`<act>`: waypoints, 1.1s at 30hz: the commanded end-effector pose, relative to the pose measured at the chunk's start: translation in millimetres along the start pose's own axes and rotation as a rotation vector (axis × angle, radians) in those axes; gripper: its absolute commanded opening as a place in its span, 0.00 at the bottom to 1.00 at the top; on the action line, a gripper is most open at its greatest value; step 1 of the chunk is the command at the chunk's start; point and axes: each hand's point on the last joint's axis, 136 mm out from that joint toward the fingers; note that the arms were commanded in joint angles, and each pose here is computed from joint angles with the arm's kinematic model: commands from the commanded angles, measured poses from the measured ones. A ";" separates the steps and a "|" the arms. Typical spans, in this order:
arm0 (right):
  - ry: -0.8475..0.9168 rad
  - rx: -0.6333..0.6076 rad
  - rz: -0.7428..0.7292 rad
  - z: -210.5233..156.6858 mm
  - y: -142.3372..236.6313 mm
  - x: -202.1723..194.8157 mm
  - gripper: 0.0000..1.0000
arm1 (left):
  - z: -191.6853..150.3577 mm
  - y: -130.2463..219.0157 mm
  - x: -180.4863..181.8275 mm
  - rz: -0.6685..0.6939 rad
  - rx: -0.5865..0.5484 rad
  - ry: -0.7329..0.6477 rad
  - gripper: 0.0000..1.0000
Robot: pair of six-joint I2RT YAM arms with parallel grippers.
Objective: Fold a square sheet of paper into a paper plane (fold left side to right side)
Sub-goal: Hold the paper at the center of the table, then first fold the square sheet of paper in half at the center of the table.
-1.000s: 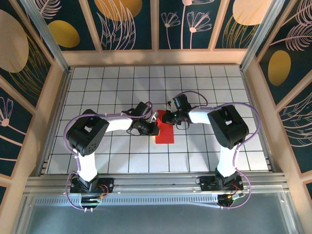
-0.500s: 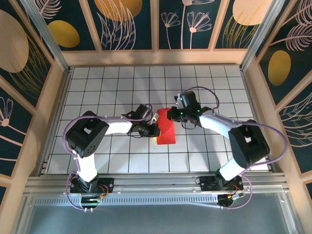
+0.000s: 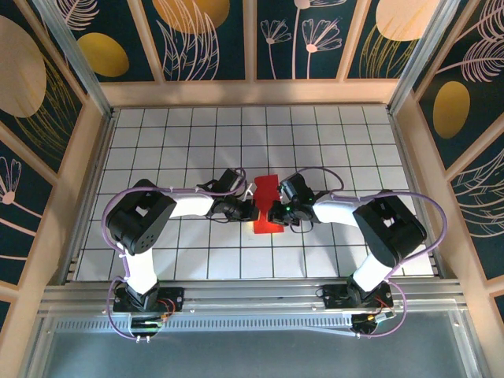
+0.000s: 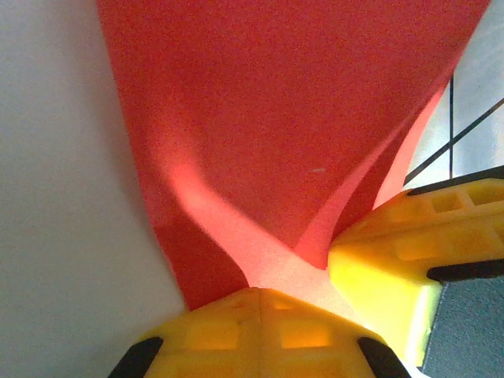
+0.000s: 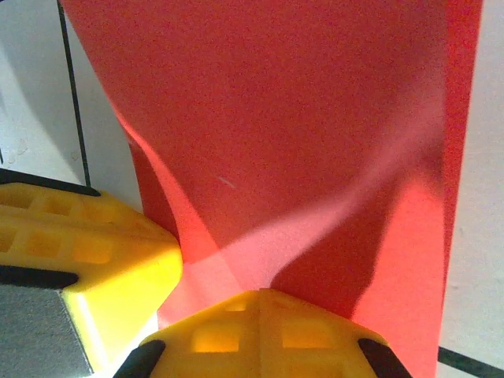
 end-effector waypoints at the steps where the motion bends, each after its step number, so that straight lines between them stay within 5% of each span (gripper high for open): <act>1: -0.014 0.017 -0.066 -9.1 -6.8 -17.5 0.00 | -11.6 -2.6 7.3 0.050 0.037 0.032 0.00; 12: -0.009 0.069 -0.197 -24.2 -8.6 -47.5 0.00 | 36.8 5.1 -18.1 -0.059 -0.043 0.021 0.00; 33: -0.005 0.131 -0.305 -43.2 -14.1 -77.4 0.00 | 62.6 -8.4 22.0 0.015 -0.126 0.067 0.00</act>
Point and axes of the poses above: each hand's point on the last joint's axis, 136 mm out from that joint toward the fingers, its own y axis back along the fingers, its own x axis along the line the jaws close on, z = x × y, and after that the axes turned 3 degrees about y, right-handed
